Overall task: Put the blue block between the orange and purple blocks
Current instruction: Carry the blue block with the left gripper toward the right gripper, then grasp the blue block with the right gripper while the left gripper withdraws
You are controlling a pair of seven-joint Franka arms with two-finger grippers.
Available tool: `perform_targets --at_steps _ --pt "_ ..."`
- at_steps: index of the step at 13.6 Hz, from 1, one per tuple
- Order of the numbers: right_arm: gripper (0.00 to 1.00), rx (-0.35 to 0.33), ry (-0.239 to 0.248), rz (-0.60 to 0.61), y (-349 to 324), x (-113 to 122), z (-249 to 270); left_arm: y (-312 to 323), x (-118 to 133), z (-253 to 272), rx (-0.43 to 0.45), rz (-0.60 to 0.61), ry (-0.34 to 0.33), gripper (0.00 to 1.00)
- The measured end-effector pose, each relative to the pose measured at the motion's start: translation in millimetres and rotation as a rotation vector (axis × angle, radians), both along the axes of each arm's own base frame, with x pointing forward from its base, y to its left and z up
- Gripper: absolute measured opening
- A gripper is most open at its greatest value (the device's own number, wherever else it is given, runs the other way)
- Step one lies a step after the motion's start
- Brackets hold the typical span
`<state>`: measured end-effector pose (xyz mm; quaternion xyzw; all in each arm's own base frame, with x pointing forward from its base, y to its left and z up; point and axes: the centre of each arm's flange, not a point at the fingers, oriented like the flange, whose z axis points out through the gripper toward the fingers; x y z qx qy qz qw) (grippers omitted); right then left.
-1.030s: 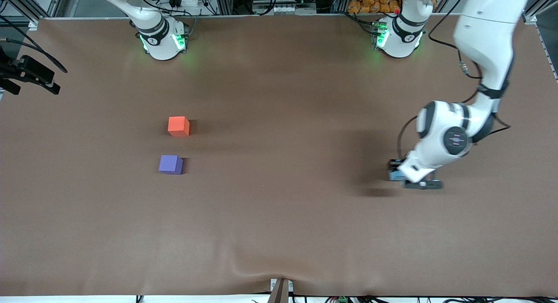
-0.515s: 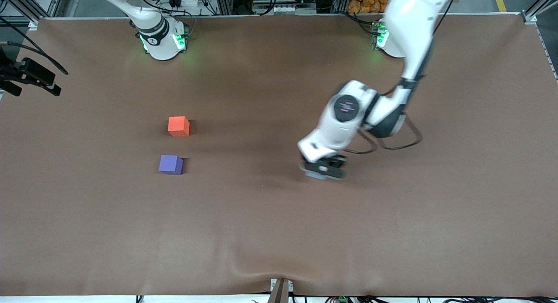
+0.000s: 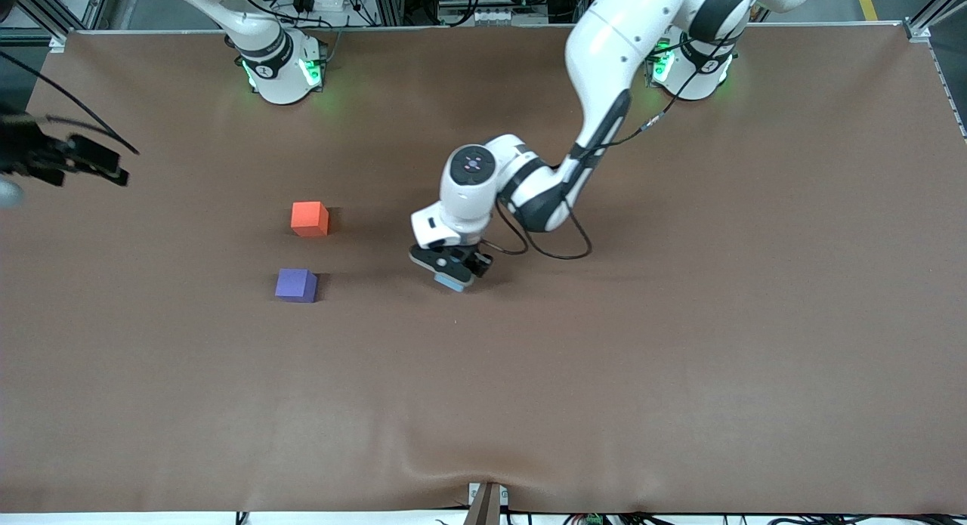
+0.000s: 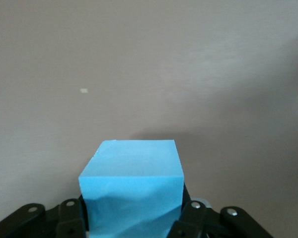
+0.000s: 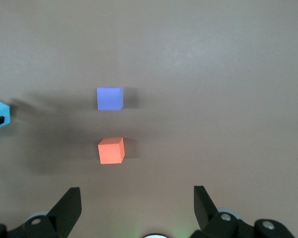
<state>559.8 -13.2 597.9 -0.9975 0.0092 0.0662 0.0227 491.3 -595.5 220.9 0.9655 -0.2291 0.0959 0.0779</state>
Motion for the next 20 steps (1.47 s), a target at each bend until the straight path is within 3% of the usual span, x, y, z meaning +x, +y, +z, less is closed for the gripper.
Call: perform_targets --at_steps 4,7,10,12,15,17,20 --pt "1.0 0.004 0.055 0.038 20 16 -34 -26 -23 0 -0.035 -0.014 -0.015 0.66" --pt "1.0 0.005 0.042 0.042 24 31 -54 -36 -33 12 -0.02 -0.001 0.004 0.96" --pt "1.0 0.009 0.038 0.066 40 43 -73 -34 -26 70 -0.024 0.088 0.012 1.0" --pt "1.0 0.022 0.019 0.085 60 51 -83 -4 0 131 -0.004 0.195 0.001 1.0" --pt "1.0 0.111 0.03 0.014 95 61 -105 120 89 236 0.016 0.406 -0.024 1.0" --pt "1.0 0.113 0.031 -0.005 133 64 -120 227 137 288 0.028 0.559 -0.015 1.0" --pt "1.0 0.096 0.038 0.003 213 58 -151 373 162 342 0.087 0.712 0.044 1.0"
